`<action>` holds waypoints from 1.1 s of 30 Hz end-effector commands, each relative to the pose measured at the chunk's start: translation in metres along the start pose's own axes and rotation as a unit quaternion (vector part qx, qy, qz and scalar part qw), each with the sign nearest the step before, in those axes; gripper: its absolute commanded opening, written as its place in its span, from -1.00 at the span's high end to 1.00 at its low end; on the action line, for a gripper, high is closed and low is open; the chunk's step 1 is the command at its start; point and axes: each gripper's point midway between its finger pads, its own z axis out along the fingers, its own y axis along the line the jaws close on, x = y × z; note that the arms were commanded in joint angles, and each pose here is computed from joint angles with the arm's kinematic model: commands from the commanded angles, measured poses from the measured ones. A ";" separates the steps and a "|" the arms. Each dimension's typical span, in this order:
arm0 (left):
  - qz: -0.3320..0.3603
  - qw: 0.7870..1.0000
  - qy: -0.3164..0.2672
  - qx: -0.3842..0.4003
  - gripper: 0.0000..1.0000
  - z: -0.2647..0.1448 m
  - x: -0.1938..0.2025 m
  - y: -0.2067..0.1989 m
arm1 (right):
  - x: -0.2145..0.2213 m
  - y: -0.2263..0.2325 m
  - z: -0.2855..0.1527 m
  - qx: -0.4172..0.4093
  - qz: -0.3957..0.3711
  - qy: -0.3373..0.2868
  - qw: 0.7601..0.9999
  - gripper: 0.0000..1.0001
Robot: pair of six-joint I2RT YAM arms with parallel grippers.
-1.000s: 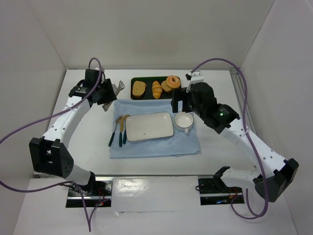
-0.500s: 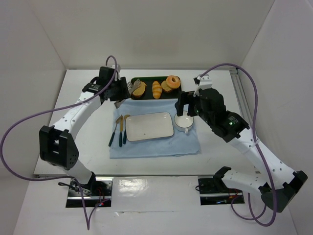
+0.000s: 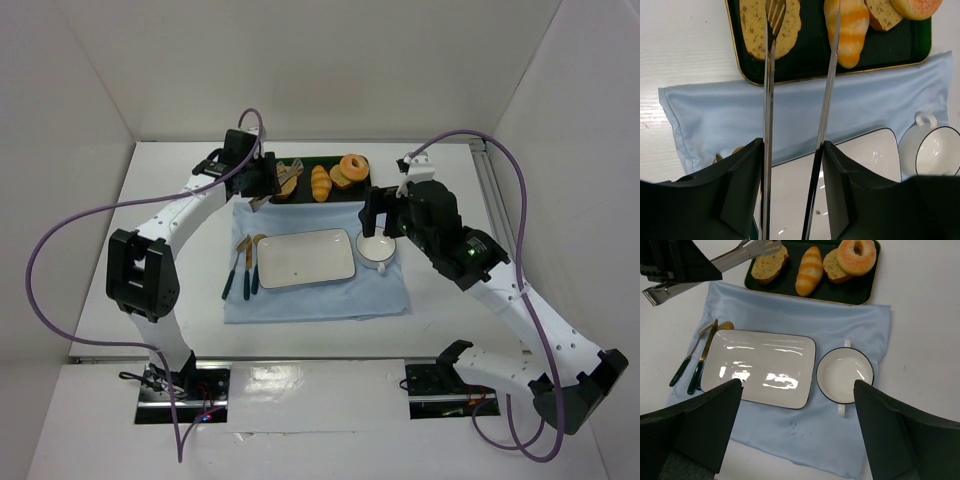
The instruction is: Place the bread
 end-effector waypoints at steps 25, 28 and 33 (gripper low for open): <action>0.019 0.998 -0.038 -0.043 -0.22 0.043 -0.041 0.043 | -0.020 -0.029 0.010 0.001 0.037 -0.021 0.999 -0.99; 0.021 0.998 -0.036 -0.041 -0.22 0.049 -0.042 0.047 | -0.020 -0.031 0.010 0.001 0.039 -0.021 0.999 -0.99; 0.017 0.999 -0.032 -0.035 -0.22 0.055 -0.043 0.049 | -0.019 -0.029 0.014 -0.003 0.039 -0.019 0.999 -0.99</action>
